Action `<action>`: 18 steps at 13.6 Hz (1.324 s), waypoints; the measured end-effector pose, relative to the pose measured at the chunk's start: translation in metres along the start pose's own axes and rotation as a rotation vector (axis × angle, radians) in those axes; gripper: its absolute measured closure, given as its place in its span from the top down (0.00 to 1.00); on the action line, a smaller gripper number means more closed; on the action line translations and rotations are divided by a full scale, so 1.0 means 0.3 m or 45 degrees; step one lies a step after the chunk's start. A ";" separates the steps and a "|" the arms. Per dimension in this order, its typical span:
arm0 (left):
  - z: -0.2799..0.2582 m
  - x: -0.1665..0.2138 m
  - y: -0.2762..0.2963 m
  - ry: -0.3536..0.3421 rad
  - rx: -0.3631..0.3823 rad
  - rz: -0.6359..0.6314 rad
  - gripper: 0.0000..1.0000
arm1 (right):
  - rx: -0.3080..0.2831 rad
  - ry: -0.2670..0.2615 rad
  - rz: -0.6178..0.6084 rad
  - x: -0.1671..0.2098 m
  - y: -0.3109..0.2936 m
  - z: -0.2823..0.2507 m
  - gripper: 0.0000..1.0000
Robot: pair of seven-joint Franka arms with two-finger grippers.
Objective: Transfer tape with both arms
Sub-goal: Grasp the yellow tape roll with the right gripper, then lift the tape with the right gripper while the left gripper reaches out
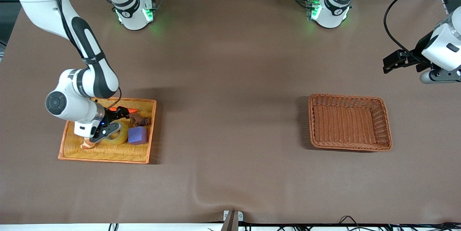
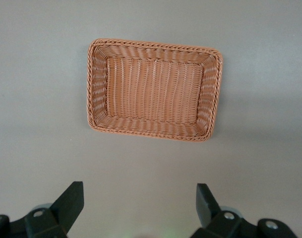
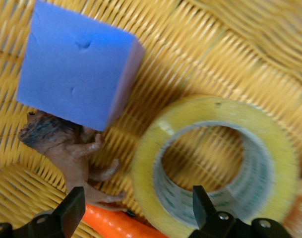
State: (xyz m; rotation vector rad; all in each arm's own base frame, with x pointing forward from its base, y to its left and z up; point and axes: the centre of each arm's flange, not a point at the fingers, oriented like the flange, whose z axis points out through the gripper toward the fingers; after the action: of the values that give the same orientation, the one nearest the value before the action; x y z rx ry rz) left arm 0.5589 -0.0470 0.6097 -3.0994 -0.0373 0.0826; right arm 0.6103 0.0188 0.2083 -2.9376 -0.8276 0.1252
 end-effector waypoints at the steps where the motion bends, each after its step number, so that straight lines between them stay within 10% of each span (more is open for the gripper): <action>1: 0.001 0.000 0.000 -0.001 0.000 0.000 1.00 | 0.006 -0.008 -0.003 0.002 -0.006 0.018 0.86; 7: 0.018 0.006 0.001 -0.011 0.001 0.001 1.00 | 0.017 -0.004 0.001 0.044 0.014 -0.044 0.22; 13: 0.053 0.017 0.005 -0.018 0.001 0.003 1.00 | 0.106 0.030 0.067 0.214 -0.162 -0.451 0.22; 18: 0.129 0.056 0.012 0.006 -0.004 0.006 1.00 | 0.155 0.204 0.205 0.513 -1.006 -0.507 0.22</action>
State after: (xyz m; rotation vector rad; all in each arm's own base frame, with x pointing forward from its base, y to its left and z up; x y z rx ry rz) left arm 0.5737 -0.0487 0.5701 -3.1030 -0.0301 0.0756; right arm 0.6007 0.3466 0.3828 -2.8500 -0.5420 -0.0470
